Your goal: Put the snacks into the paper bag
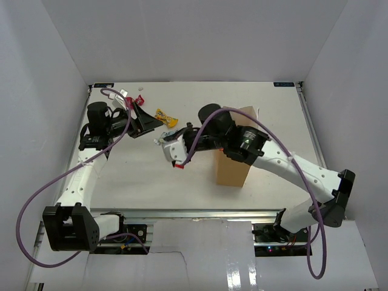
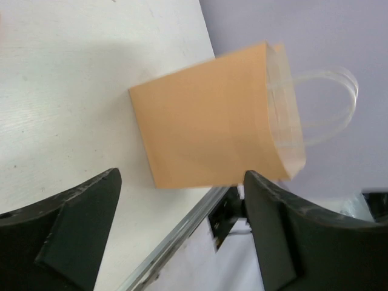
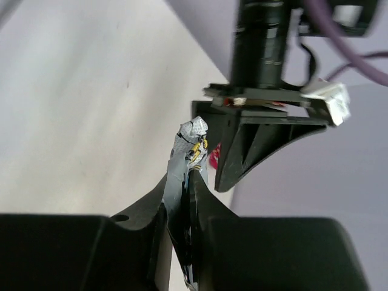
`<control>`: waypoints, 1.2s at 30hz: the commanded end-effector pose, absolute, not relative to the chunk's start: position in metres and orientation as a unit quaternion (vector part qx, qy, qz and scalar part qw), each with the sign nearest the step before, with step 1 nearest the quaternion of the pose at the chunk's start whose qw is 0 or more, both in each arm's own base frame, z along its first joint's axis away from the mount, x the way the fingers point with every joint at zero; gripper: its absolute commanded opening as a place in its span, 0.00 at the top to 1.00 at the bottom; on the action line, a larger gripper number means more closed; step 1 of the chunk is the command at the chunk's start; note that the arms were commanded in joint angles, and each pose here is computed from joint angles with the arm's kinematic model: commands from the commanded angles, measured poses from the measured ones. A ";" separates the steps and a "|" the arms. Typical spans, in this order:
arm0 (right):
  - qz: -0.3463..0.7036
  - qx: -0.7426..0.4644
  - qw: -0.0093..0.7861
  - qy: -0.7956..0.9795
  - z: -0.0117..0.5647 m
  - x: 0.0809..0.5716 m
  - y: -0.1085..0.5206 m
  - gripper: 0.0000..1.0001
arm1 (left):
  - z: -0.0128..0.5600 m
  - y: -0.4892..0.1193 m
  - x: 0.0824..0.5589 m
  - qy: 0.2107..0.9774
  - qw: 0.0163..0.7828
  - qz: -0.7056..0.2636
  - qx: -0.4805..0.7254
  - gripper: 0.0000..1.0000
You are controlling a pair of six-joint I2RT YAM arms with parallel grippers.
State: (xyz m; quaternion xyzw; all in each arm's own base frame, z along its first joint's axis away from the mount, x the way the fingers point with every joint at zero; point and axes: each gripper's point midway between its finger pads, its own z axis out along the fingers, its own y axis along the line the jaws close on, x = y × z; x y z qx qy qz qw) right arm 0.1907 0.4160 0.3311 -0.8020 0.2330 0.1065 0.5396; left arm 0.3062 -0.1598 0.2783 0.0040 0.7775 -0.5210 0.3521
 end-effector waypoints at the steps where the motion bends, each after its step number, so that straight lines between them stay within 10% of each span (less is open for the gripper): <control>1: 0.271 -0.665 0.609 0.336 0.426 0.178 0.401 0.92 | 0.273 -0.129 0.341 0.803 0.422 -0.419 -0.052 0.02; 12: 0.345 -0.288 0.639 0.624 0.461 0.296 0.269 0.89 | 0.267 -0.109 0.404 0.772 0.487 -0.390 -0.121 0.02; 23: 0.245 -0.281 0.632 0.679 0.391 0.291 0.221 0.84 | 0.159 -0.096 0.464 0.865 0.372 -0.280 -0.186 0.05; 36: 0.250 -0.359 0.660 0.611 0.420 0.271 0.229 0.24 | 0.098 -0.095 0.504 0.900 0.317 -0.166 -0.247 0.04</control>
